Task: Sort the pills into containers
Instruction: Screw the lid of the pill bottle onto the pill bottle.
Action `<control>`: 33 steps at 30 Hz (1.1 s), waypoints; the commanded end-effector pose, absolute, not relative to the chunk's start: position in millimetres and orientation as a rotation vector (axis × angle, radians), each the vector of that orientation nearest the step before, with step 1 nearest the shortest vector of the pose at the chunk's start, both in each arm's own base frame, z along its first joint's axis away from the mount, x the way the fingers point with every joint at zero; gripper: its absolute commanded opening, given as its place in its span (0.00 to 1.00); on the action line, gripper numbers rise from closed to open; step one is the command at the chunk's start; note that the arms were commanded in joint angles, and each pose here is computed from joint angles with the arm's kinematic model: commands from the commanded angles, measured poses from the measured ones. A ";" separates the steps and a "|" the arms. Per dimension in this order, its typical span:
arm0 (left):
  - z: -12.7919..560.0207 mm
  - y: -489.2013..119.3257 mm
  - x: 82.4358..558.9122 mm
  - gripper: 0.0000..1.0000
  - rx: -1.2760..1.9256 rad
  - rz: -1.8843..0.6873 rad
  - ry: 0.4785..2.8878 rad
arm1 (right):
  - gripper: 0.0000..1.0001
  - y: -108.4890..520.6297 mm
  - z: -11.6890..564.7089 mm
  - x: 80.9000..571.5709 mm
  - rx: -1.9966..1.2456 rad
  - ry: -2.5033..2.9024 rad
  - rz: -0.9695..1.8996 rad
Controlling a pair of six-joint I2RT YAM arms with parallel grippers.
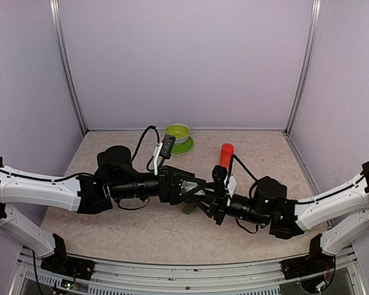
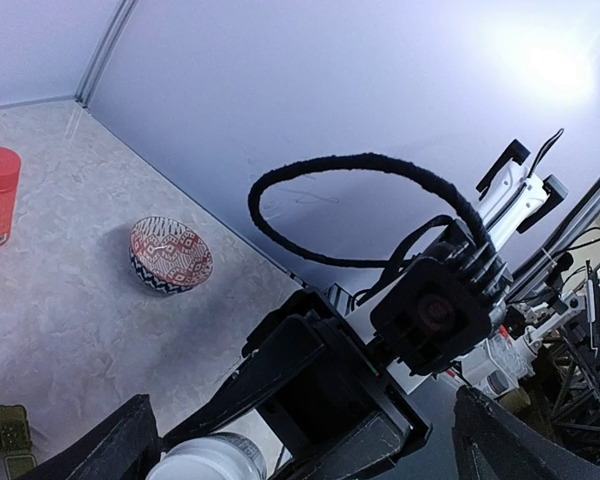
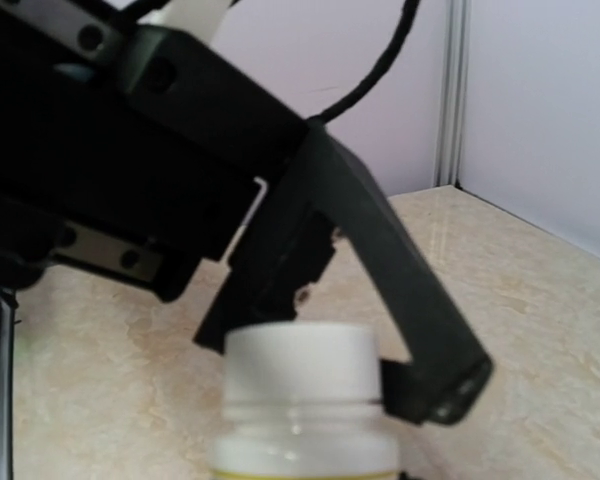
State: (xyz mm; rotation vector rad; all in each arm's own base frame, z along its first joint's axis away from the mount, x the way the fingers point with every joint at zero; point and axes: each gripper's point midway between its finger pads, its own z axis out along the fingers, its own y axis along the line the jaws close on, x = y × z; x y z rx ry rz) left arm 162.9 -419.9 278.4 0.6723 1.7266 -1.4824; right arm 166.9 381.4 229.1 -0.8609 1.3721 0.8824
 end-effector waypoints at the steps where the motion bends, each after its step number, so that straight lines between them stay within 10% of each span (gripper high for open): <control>1: 303.0 -426.2 134.0 0.99 0.769 -1.601 1.606 | 0.23 391.9 217.9 165.6 -0.895 1.413 0.896; 13: 291.9 -412.9 157.7 0.98 0.674 -1.482 1.803 | 0.23 370.8 233.1 149.7 -0.983 1.313 0.846; 33: 267.6 -412.4 168.6 0.62 0.693 -1.506 1.972 | 0.23 356.4 231.5 148.2 -1.063 1.313 0.730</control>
